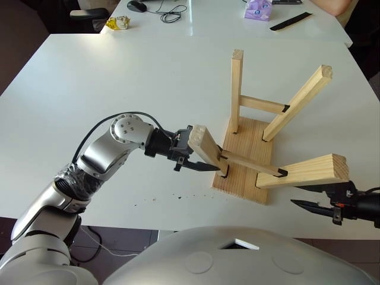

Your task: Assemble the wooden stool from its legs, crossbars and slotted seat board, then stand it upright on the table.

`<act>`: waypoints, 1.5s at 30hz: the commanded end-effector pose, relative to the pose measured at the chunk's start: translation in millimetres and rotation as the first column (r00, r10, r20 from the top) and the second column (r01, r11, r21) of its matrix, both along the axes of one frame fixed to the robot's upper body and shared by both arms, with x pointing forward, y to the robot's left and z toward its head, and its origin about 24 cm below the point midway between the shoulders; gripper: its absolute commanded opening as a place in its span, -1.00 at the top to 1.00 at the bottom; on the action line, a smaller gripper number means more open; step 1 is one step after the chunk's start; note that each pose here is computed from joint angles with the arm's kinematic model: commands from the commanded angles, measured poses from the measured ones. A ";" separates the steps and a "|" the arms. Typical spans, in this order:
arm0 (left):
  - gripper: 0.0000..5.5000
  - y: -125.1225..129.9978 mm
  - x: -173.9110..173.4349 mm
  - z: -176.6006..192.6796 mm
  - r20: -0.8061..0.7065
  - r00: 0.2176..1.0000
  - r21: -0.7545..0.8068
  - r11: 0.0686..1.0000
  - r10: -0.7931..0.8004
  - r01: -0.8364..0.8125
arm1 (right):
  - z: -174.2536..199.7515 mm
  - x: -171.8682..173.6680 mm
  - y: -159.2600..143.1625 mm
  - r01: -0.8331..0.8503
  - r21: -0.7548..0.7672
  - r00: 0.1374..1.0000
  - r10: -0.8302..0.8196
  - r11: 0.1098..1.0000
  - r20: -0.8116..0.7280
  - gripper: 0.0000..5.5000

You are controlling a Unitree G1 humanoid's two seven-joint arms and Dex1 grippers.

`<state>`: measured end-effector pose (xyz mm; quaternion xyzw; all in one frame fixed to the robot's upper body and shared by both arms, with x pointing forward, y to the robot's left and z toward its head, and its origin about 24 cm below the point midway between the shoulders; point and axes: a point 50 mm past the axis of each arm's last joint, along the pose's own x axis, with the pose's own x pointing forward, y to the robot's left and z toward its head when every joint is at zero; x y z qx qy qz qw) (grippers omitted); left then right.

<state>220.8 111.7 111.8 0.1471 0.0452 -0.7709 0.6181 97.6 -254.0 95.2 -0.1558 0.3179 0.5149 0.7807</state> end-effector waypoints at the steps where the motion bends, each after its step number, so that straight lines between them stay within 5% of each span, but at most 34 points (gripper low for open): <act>1: 0.25 37.0 -5.8 -58.8 -0.096 0.983 0.380 0.919 0.154 -0.106 | -5.4 9.2 16.3 0.031 0.031 0.994 -0.034 0.999 0.102 -0.01; 7: 0.25 37.0 -6.0 -60.1 -0.095 0.981 0.376 0.919 0.169 -0.122 | -12.0 23.0 20.2 0.125 0.053 0.972 -0.133 0.991 0.194 -0.35; 17: 0.25 37.4 -0.4 -59.0 -0.079 0.981 0.374 0.917 0.179 -0.137 | -10.7 23.9 31.4 0.032 0.117 0.984 -0.051 0.993 0.169 -0.95; 29: 0.25 41.4 4.8 -56.2 -0.070 0.985 0.390 0.913 0.156 -0.117 | -0.3 43.6 39.3 -0.033 0.158 0.968 -0.007 0.987 0.249 -0.96; 45: 0.25 43.2 6.1 -54.7 -0.076 0.986 0.393 0.914 0.147 -0.106 | 8.9 54.6 39.5 -0.068 0.194 0.959 0.011 0.979 0.283 0.00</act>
